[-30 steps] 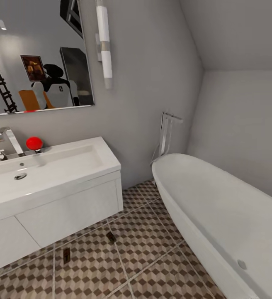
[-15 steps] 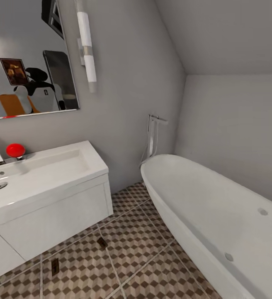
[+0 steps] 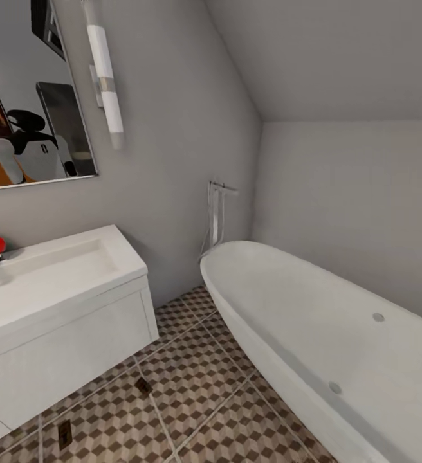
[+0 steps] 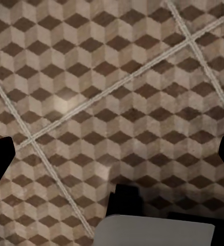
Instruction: Take the four mousetraps from the cabinet in the bathroom and place them on the bathroom floor. Make sure all four end up on the same floor surface, and ensure that at least two of them are either under or directly next to the same bathroom sink.
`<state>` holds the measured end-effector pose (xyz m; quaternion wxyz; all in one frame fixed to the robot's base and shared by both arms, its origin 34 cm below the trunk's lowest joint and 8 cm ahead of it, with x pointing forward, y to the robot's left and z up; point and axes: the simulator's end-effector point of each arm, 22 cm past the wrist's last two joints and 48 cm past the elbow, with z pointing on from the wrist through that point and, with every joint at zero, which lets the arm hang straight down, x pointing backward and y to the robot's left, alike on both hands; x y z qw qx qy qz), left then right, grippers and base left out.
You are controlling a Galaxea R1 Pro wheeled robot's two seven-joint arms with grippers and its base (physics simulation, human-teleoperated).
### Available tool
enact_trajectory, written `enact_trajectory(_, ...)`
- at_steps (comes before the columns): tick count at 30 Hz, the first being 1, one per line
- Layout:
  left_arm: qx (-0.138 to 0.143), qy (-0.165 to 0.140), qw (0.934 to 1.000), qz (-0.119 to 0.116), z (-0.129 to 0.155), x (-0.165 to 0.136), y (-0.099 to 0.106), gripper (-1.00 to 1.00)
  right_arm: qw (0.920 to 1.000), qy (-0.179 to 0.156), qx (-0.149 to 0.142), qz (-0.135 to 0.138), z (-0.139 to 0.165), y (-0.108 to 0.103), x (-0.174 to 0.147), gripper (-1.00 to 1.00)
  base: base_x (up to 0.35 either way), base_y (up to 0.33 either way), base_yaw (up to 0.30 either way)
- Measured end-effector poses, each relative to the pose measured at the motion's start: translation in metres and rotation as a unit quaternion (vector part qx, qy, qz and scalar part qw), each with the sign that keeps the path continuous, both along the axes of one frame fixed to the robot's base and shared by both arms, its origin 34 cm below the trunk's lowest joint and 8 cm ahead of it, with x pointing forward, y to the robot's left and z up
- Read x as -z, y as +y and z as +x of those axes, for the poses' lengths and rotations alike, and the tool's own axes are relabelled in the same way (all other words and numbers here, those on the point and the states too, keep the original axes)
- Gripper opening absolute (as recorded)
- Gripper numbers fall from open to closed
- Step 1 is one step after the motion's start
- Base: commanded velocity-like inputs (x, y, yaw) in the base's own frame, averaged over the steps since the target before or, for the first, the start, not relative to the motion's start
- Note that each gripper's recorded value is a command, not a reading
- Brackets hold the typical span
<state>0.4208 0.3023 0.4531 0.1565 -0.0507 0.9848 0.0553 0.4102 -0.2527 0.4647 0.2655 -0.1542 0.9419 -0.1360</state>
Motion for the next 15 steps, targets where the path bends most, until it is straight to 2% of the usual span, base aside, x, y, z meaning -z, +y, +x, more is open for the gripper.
enact_trajectory(15,0.000,-0.010,1.0000,-0.001,0.0070,-0.0056,-0.0005,1.00,1.0000,-0.010,0.000,0.000,0.0066,0.0003,-0.0054,1.00,0.000,0.000,-0.208)
